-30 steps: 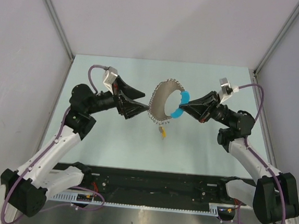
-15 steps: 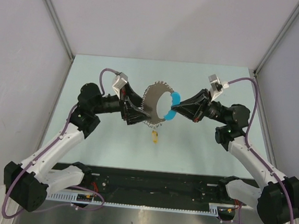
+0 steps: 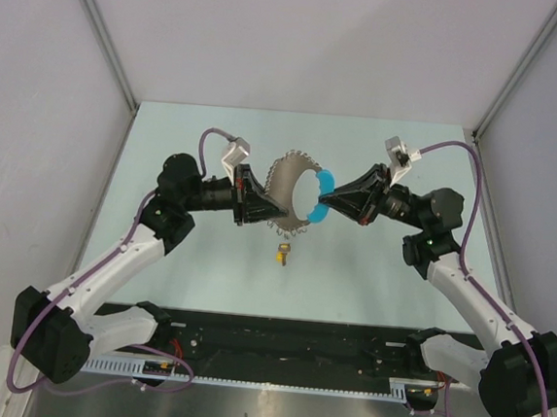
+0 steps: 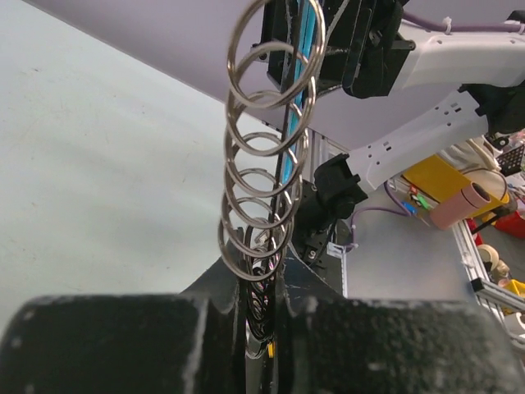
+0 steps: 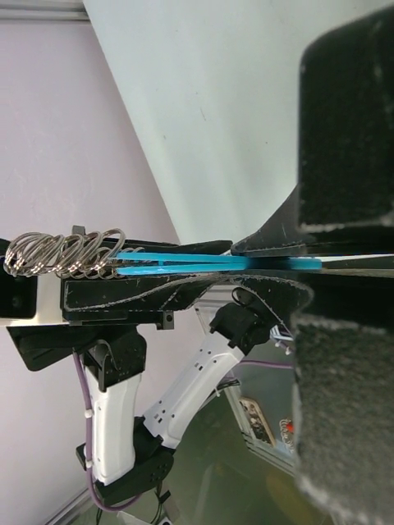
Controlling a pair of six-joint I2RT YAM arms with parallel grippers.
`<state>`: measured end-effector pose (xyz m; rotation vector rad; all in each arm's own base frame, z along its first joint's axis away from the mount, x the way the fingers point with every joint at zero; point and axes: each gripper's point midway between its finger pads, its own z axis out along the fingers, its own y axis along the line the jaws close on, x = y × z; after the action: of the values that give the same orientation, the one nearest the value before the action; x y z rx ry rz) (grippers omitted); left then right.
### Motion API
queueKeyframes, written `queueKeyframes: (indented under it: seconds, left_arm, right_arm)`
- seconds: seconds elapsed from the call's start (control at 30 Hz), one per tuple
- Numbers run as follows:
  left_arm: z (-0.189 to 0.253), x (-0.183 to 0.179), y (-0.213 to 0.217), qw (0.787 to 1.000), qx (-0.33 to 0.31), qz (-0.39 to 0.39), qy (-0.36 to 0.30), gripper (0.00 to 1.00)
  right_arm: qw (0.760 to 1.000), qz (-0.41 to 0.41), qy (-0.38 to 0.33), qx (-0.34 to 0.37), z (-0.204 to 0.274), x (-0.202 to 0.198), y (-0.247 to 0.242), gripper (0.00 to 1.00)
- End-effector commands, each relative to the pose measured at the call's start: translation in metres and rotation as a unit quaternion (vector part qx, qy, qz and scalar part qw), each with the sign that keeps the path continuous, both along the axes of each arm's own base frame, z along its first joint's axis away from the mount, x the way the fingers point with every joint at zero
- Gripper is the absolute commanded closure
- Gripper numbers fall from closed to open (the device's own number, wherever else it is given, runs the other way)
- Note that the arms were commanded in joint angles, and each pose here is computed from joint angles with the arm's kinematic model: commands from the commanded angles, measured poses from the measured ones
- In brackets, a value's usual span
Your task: Remove the keys from the keyring
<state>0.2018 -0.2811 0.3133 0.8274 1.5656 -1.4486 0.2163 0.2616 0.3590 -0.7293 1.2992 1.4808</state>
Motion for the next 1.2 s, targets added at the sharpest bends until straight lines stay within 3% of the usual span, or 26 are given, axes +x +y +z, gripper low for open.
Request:
queueKeyframes:
  seconds: [0.0, 0.03, 0.07, 0.17, 0.3, 0.43, 0.6, 1.17]
  left_arm:
    - [0.031, -0.005, -0.005, 0.999, -0.046, -0.007, -0.014, 0.99]
    - [0.035, -0.005, -0.005, 0.998, -0.056, -0.007, -0.008, 1.00]
    - [0.039, -0.005, -0.005, 0.998, -0.062, -0.004, -0.009, 1.00]
    - [0.051, -0.001, -0.003, 0.996, -0.082, 0.021, -0.006, 1.00]
    - [0.050, 0.014, 0.003, 0.994, -0.078, 0.078, 0.008, 1.00]
    - [0.058, 0.014, 0.008, 0.992, -0.084, 0.096, 0.000, 1.00]
    - [0.075, 0.016, 0.016, 0.985, -0.112, 0.131, 0.001, 1.00]
    - [0.088, 0.004, 0.022, 0.984, -0.125, 0.125, -0.007, 1.00]
  right_arm:
    - [0.999, -0.010, -0.039, 0.021, 0.027, 0.001, -0.002, 0.98]
    - [0.999, -0.011, -0.037, 0.021, 0.027, 0.002, -0.002, 0.93]
    - [0.999, -0.019, -0.033, 0.021, 0.026, 0.004, -0.003, 0.76]
    - [0.998, -0.049, -0.042, 0.001, 0.016, 0.007, -0.007, 0.50]
    - [0.993, -0.089, -0.078, -0.011, 0.000, -0.004, -0.009, 0.39]
    - [0.983, -0.119, -0.135, -0.028, -0.014, -0.011, -0.001, 0.35]
    - [0.974, -0.090, -0.209, -0.020, -0.025, -0.034, 0.025, 0.30]
    - [0.967, -0.136, -0.218, 0.003, -0.034, -0.014, 0.063, 0.38]
